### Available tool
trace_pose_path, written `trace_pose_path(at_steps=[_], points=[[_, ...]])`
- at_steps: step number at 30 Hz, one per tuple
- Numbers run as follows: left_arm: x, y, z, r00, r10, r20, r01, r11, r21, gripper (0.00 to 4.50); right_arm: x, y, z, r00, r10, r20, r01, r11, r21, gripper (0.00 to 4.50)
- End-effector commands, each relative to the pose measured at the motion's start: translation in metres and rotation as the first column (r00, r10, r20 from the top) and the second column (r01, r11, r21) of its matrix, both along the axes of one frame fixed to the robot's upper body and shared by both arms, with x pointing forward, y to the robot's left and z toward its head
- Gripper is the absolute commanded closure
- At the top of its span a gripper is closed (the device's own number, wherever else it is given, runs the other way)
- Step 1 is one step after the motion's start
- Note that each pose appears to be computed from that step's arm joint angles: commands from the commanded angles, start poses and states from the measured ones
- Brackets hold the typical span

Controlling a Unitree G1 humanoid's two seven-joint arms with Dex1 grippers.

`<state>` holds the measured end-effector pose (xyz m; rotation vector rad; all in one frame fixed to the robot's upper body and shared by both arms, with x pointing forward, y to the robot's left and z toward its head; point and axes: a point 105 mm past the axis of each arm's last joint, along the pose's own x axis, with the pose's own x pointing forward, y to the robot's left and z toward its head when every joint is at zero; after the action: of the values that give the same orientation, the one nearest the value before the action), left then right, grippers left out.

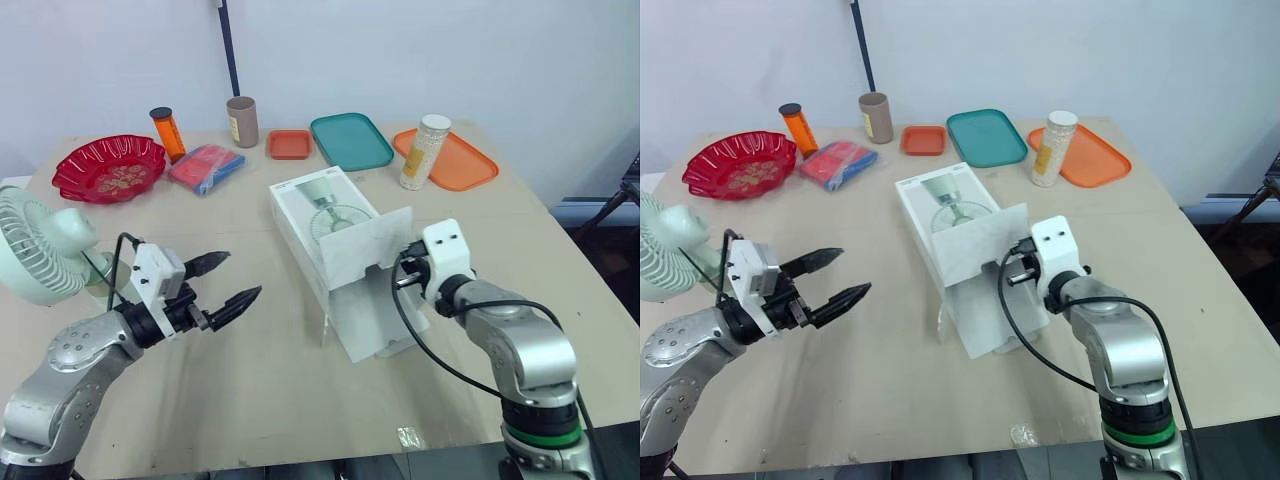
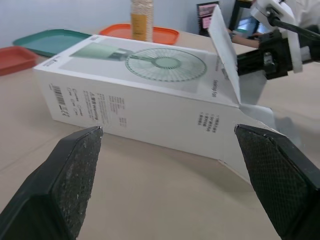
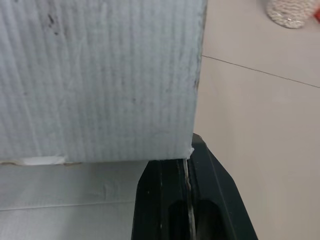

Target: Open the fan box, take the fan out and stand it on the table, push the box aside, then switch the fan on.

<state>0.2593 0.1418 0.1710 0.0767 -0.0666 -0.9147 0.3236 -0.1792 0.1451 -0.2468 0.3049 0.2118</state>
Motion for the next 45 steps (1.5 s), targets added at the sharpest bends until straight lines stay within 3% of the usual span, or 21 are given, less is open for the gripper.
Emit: trace_pose_path(at_steps=[1, 10, 21, 33, 42, 45], points=[[0.001, -0.008, 0.004, 0.998, -0.059, 0.035, 0.059, 0.998, 0.004, 0.00, -0.010, -0.021, 0.017, 0.995, -0.068, 0.068, 0.069, 0.998, -0.014, 4.46], [0.003, -0.032, 0.003, 0.985, -0.170, 0.029, 0.171, 0.985, -0.027, 0.00, -0.040, -0.057, 0.016, 0.992, -0.119, 0.040, 0.121, 0.992, -0.040, 4.46], [-0.002, -0.059, -0.006, 0.952, -0.306, 0.013, 0.306, 0.951, -0.034, 0.00, -0.074, -0.151, 0.011, 0.937, -0.350, -0.025, 0.349, 0.937, -0.033, 4.46], [0.003, -0.057, -0.012, 0.950, -0.312, 0.002, 0.312, 0.950, -0.012, 0.00, -0.065, -0.206, 0.006, 0.917, -0.397, -0.040, 0.393, 0.916, -0.083, 4.46], [0.003, -0.055, -0.014, 0.956, -0.294, -0.003, 0.294, 0.956, -0.011, 0.00, -0.055, -0.213, 0.011, 0.917, -0.399, -0.019, 0.394, 0.911, -0.119, 4.46], [0.003, -0.055, -0.014, 0.957, -0.290, -0.001, 0.290, 0.957, -0.012, 0.00, -0.055, -0.211, 0.013, 0.915, -0.403, -0.006, 0.399, 0.908, -0.132, 3.64]])
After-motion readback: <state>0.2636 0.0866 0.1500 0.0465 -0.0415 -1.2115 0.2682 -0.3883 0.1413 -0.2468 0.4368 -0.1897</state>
